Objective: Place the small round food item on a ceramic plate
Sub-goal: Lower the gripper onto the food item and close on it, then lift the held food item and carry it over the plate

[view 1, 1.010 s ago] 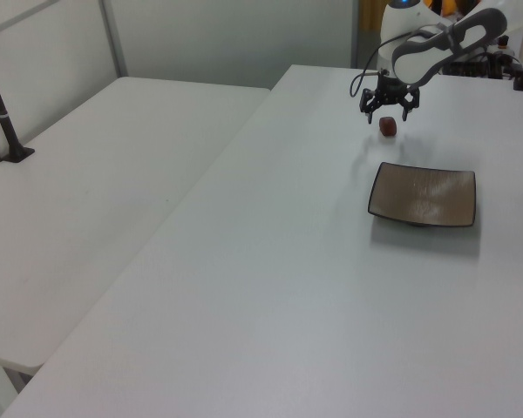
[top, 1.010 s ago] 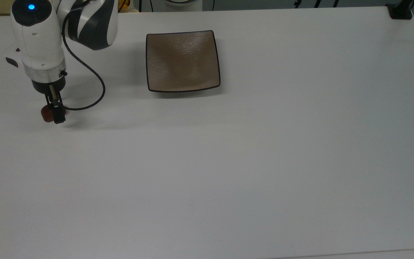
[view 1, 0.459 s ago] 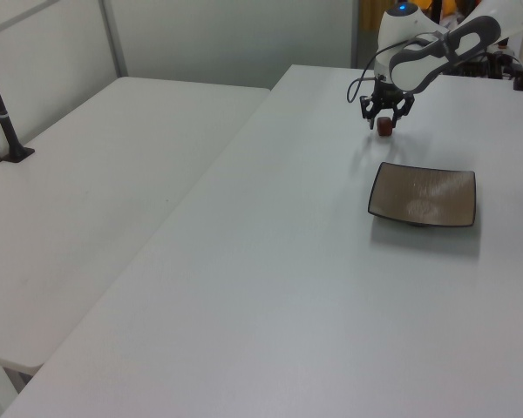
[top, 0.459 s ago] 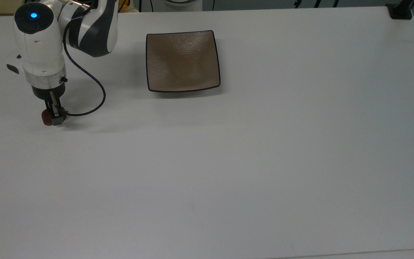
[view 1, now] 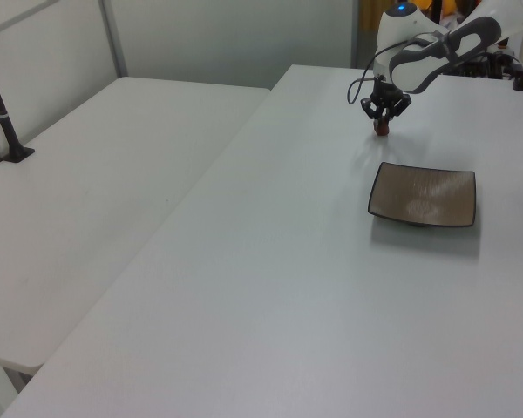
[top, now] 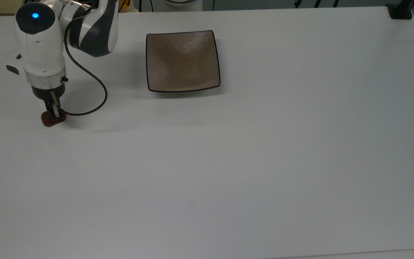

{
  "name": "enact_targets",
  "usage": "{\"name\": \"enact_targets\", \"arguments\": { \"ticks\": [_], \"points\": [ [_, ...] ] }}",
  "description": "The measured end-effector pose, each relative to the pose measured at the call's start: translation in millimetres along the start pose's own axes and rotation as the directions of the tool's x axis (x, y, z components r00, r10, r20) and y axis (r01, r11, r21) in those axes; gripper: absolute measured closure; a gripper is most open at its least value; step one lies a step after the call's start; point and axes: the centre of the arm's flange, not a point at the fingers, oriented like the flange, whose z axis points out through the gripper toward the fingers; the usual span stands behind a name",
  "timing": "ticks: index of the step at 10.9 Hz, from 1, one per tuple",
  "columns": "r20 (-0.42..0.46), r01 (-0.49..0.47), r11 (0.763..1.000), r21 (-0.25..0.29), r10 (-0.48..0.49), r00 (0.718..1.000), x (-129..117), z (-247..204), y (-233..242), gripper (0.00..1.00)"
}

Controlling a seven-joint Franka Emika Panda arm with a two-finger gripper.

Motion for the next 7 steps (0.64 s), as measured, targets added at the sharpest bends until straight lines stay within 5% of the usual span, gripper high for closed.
{"name": "enact_targets", "arguments": {
  "ticks": [3, 7],
  "points": [
    [0.086, 0.185, 0.981, -0.05, -0.181, 0.98, -13.4, -21.9, 0.7, 0.82],
    [0.235, 0.543, 0.839, -0.031, -0.522, 0.82, -57.7, -90.9, 17.1, 0.84]
  ]
}}
